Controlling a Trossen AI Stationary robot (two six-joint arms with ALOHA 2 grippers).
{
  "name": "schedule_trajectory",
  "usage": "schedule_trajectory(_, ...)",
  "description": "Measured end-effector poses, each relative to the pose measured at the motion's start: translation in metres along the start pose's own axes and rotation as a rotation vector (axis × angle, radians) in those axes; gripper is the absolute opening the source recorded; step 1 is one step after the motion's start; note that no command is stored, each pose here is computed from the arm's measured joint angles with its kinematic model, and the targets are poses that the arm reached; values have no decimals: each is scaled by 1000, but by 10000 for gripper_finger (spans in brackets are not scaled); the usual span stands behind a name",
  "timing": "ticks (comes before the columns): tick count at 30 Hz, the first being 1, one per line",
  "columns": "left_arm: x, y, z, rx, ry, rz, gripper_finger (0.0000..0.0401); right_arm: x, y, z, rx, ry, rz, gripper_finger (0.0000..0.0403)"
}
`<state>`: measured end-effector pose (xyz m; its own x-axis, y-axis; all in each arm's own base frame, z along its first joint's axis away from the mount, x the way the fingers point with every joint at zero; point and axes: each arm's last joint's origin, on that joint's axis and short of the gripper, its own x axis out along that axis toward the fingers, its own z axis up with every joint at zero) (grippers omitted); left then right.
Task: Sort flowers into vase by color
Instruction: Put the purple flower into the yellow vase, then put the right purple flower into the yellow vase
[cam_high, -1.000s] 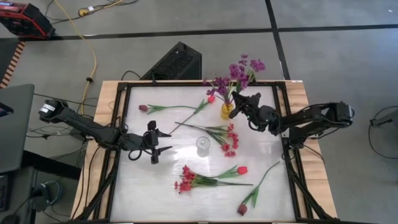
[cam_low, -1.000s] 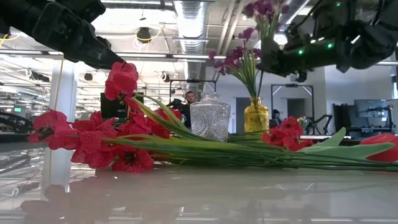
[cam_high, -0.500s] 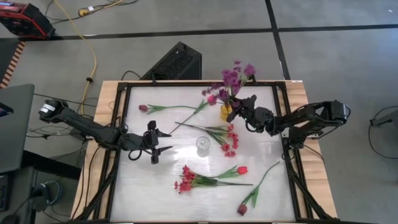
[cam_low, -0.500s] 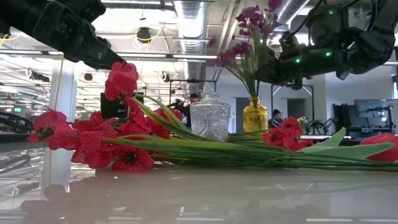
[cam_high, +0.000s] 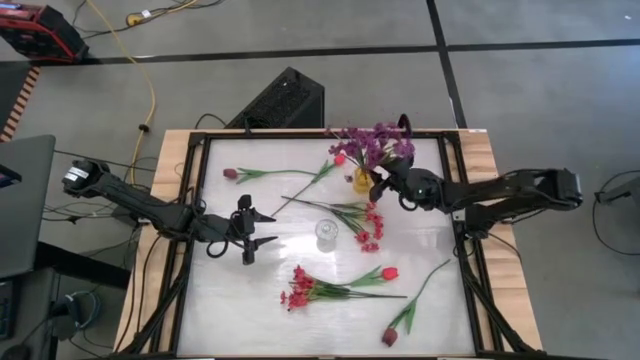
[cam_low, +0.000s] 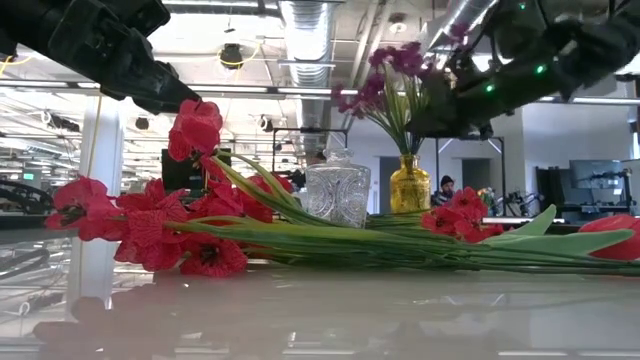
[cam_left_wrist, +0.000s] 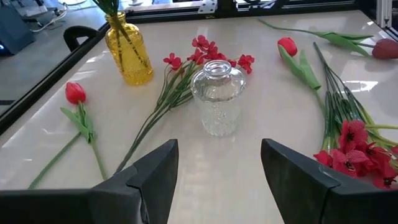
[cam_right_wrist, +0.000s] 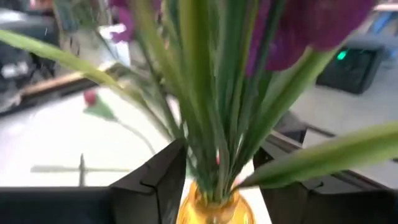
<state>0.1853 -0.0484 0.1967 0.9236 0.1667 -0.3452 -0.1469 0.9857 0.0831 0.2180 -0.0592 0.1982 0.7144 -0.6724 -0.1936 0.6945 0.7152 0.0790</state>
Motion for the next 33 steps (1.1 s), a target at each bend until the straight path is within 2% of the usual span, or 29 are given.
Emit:
schedule_trajectory(5, 0, 0, 0, 0, -1, 0, 219, -11, -1, 16, -12, 153, 49, 230)
schedule_trajectory(15, 0, -1, -1, -10, 14, -19, 219, -34, 1, 49, -3, 521, 169, 230)
schedule_trajectory(21, 0, -1, -3, -7, 30, -24, 219, -48, 12, 49, 31, 703, 282, 230)
schedule_trajectory(33, 0, 0, -5, 6, 52, -16, 219, -87, 55, 37, 168, 844, 452, 219)
